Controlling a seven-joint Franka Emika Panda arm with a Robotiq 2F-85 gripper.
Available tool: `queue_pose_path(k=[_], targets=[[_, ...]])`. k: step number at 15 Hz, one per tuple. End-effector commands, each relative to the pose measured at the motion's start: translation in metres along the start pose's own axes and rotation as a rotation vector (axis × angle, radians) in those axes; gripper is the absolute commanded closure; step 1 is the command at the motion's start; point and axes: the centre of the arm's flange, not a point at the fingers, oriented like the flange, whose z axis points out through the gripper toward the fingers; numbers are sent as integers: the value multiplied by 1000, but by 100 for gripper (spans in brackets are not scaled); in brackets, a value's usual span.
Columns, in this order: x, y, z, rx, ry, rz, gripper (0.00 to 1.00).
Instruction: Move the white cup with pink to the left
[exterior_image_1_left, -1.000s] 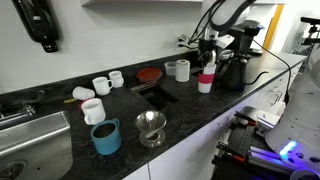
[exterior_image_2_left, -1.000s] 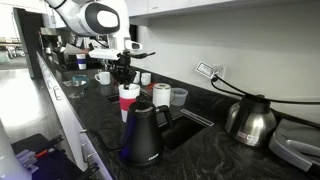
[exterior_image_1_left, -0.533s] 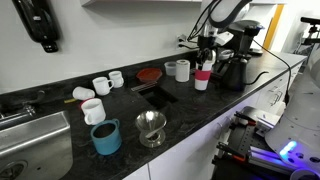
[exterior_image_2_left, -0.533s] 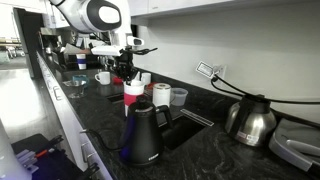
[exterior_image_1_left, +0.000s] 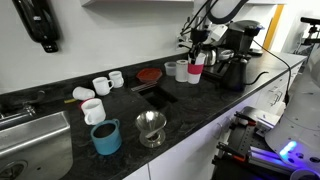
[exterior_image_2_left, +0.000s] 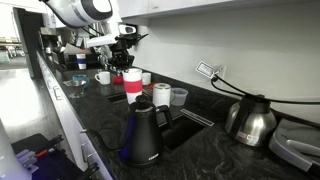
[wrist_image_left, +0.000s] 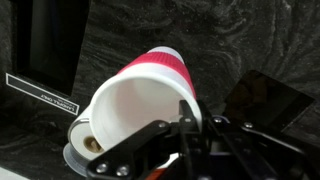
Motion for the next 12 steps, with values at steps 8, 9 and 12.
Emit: queue_pose_path(k=[8,9,12], targets=[[46,-119,-43,68,149,-258,98],[51,-128,-40,64,152,-300,98],[70,-153,-30,55,153,-433,98]])
